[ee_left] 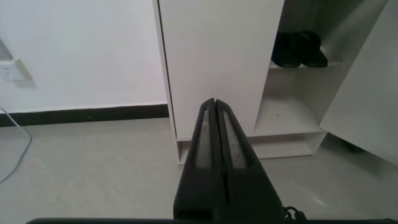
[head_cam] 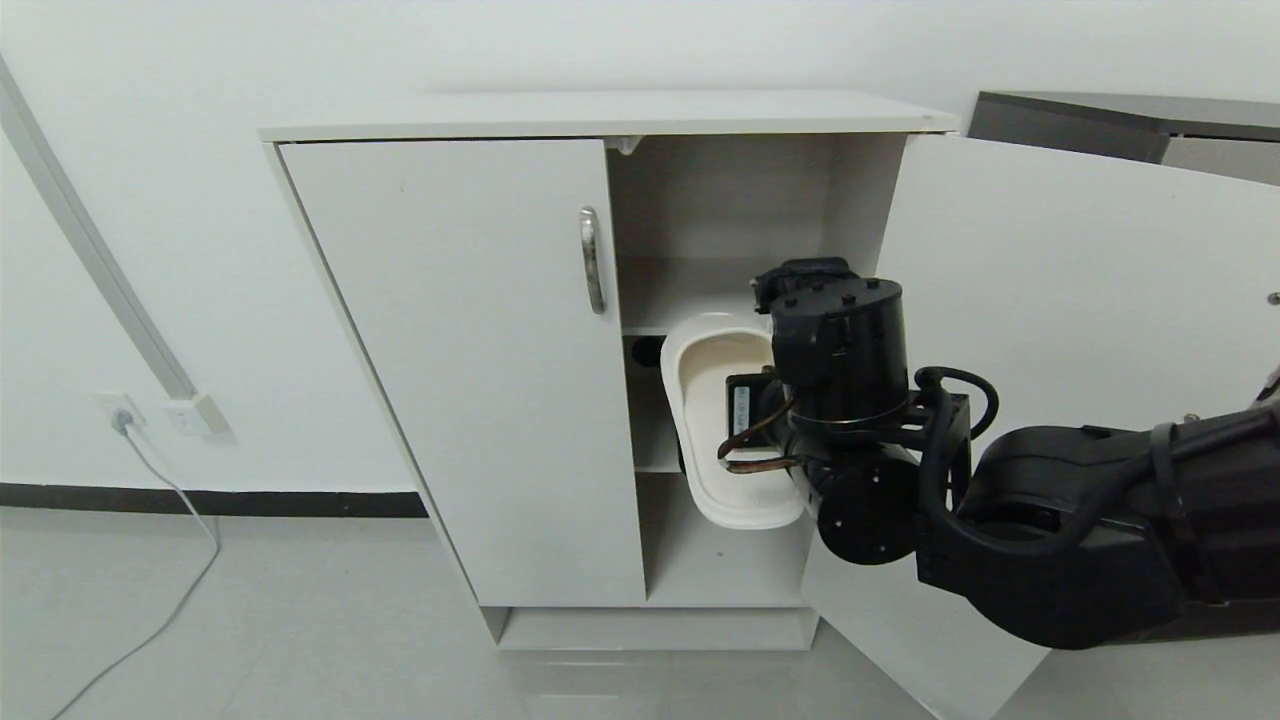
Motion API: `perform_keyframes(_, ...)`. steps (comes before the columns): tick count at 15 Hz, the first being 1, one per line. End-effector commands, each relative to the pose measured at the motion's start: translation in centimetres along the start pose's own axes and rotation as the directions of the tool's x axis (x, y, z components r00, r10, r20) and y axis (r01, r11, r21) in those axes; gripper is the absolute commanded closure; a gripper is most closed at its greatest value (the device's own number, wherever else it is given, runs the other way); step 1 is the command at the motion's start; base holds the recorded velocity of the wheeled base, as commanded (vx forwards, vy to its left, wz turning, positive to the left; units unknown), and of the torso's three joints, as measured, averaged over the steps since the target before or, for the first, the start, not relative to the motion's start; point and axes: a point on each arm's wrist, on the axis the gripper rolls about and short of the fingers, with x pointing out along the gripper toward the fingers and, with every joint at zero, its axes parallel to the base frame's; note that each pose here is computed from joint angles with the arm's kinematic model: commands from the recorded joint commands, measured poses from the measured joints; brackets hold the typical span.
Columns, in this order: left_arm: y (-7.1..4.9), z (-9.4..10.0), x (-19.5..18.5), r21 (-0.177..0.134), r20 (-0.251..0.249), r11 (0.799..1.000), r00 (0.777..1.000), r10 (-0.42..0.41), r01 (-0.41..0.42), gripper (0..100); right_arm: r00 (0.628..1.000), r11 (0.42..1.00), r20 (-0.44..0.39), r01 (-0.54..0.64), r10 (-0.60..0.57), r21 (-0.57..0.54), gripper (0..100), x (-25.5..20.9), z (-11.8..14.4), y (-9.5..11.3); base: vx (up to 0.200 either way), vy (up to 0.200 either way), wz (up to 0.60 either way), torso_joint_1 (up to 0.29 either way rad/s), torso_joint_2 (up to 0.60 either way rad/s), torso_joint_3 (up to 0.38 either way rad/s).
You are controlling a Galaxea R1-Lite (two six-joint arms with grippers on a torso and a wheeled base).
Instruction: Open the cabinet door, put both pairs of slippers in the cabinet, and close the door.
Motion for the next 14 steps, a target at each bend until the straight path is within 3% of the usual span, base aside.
perform_keyframes(1,0.0,0.0,0.01,0.0,-0.002,1.0,1.0,0.0,0.0,100,1.0,1.0,0.005,0.001,-0.001,0.005,100,-0.09,0.23,-0.1,0.2,0.0,0.0,-0.002,0.0,0.007)
perform_keyframes(11,0.0,0.0,0.01,-0.002,-0.002,1.0,1.0,0.001,-0.001,100,1.0,1.0,0.0,-0.001,0.001,-0.001,100,-0.09,0.06,-0.12,0.2,0.0,0.0,0.001,0.0,0.003)
perform_keyframes(14,0.0,0.0,0.01,-0.002,-0.002,1.0,1.0,0.001,-0.001,100,1.0,1.0,-0.008,-0.009,0.009,-0.008,100,0.12,-0.28,0.07,0.0,0.0,0.0,0.0,0.0,0.0)
